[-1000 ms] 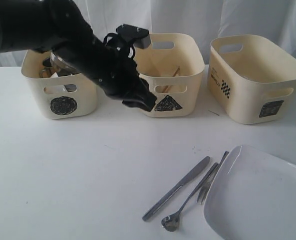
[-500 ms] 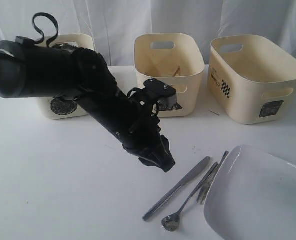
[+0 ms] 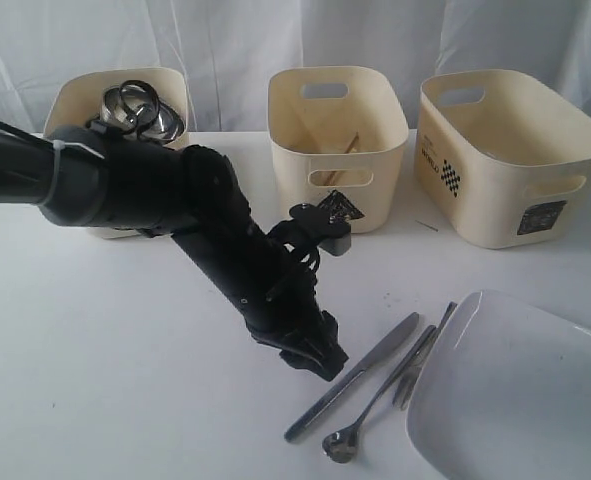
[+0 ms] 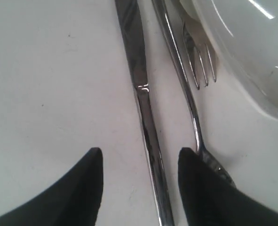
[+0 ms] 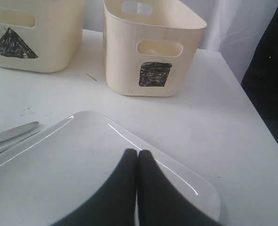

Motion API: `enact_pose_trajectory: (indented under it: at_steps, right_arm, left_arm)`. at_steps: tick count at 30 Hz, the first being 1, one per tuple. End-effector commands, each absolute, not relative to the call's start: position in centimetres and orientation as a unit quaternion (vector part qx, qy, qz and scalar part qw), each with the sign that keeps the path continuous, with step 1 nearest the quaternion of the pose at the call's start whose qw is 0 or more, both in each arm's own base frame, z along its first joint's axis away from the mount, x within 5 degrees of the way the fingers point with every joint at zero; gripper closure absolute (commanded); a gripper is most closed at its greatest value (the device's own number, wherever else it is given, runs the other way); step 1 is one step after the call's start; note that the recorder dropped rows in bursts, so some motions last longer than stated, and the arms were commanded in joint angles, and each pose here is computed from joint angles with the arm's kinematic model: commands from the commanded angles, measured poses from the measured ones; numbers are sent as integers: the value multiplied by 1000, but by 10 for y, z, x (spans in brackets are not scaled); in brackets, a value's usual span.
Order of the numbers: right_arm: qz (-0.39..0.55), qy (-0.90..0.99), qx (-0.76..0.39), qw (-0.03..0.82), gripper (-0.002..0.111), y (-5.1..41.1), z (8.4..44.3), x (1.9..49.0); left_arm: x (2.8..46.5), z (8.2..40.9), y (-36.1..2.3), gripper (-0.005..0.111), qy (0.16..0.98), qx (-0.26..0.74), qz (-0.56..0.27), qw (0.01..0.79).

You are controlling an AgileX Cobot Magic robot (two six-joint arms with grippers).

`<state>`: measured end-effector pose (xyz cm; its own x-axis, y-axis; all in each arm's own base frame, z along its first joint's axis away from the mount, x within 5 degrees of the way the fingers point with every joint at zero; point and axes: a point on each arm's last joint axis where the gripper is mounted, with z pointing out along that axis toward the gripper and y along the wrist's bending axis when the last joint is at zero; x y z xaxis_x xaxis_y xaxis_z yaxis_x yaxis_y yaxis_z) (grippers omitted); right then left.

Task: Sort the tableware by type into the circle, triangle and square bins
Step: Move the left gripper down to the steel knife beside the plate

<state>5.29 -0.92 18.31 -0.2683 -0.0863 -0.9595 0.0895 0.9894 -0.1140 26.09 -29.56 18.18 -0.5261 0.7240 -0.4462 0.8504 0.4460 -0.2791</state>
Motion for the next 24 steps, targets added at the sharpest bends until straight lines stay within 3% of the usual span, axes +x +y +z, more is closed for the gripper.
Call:
enact_pose_trajectory:
  at_steps: [1,12,24]
  right_arm:
    - [-75,791,-1,607,108,-9,182,53]
    - [-75,791,-1,607,108,-9,182,53]
    - [-75,791,-1,607,108,-9,182,53]
  left_arm:
    - [256,174,-296,53,845,463,-245,104]
    - [256,158,-298,53,835,502,-205,96]
    - [259,175,-315,53,820,518,-206,127]
